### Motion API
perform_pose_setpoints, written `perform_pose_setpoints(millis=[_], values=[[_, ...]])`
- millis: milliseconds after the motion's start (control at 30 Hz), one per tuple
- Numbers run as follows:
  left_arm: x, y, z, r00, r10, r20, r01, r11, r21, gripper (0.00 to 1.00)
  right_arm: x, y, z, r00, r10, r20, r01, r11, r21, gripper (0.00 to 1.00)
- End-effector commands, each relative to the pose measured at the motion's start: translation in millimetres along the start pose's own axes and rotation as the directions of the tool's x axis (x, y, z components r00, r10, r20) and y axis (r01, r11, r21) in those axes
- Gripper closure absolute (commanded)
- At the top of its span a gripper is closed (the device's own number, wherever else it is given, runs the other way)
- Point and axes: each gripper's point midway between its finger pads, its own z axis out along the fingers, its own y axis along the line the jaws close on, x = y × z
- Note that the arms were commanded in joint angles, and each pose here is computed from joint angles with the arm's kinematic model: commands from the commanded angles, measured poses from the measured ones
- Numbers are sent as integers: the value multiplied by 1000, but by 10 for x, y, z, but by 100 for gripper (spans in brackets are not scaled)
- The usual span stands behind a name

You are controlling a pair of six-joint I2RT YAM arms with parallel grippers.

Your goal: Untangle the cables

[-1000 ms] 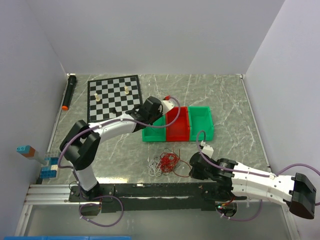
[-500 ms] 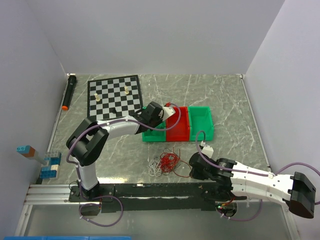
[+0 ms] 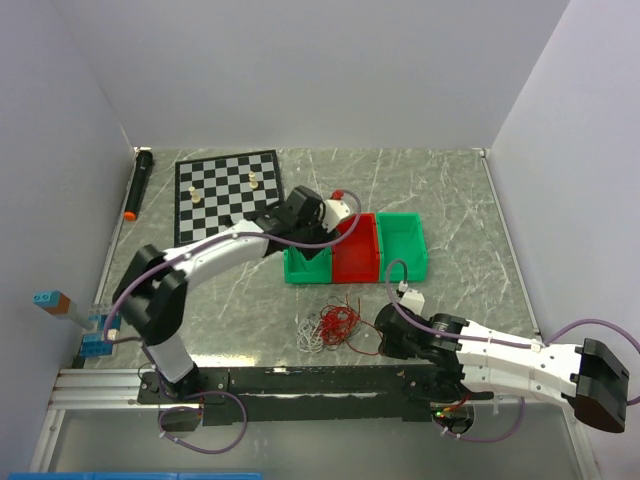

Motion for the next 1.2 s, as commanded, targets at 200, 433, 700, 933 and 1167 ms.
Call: perform_pose_setpoints(millis=[200,433,700,933,1167], values=[[-257,-564,-1080,993,46,109,-80,938,338,35,-149,70,-142,999,-12,46,12,1000,8,100],[598,-1148,-1005,986,164,-35,-111,792,601,39,-189,74,-194,998,-10,55,10,1000,16,100],[884,-1558,-1078,976,212,-46,-113,675,729,38,-167,25,-179,999,-3,52,1,1000,30,100],[1079,-1848,-986,971,225,-76,-87,633,769,36,-164,5,-162,999,-6,51,4,999,46,100],[1050,-1770,-671,975,205,-91,-83,708,701,36,-141,-25,-158,999,4,48,-6,999,41,100]])
